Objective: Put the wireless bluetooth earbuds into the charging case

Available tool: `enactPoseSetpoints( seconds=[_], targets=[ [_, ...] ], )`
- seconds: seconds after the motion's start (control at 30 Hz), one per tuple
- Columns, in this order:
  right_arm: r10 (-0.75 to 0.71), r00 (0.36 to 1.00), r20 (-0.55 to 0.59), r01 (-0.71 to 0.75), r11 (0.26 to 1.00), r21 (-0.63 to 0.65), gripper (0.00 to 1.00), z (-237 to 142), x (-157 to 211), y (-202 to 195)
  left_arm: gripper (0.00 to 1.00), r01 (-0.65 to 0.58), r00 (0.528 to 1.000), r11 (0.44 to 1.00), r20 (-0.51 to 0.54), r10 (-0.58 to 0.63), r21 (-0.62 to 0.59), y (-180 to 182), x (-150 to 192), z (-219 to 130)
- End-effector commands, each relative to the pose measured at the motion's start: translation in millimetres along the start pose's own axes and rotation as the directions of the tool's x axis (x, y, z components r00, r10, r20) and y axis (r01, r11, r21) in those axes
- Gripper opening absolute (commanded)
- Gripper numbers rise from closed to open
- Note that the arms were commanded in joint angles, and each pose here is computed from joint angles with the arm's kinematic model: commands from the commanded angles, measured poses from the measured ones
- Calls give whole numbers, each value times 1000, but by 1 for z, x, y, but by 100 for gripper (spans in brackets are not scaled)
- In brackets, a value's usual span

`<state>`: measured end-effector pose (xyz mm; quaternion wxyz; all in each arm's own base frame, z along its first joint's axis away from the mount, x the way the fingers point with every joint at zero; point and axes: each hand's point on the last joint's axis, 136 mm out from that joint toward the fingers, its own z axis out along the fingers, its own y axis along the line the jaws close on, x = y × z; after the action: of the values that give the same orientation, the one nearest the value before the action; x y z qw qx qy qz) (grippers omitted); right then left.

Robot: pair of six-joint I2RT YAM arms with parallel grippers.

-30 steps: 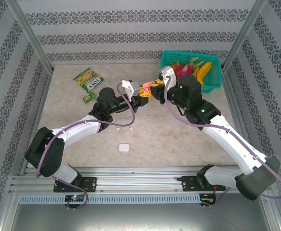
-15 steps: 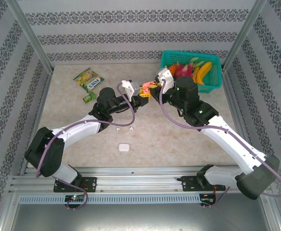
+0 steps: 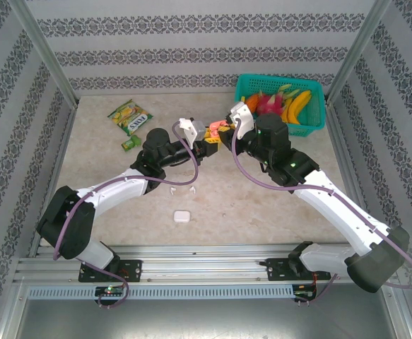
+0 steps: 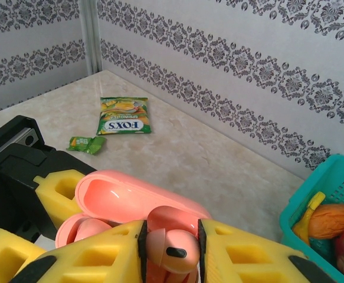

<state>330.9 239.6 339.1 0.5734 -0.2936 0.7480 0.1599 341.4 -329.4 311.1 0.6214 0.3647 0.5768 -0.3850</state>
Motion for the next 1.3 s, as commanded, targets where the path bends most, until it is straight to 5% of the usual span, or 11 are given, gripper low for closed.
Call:
enactPoseSetpoints(
  seconds=[0.0,1.27],
  targets=[
    [4,1000,-19,-5,999,-48,32,4,7,14,0,-34,997,999,73,31,35,-10,-29,6],
    [64,993,101,-64,998,-3,53,-35,-30,2,0,-28,998,999,58,27,24,-8,-22,7]
  ],
)
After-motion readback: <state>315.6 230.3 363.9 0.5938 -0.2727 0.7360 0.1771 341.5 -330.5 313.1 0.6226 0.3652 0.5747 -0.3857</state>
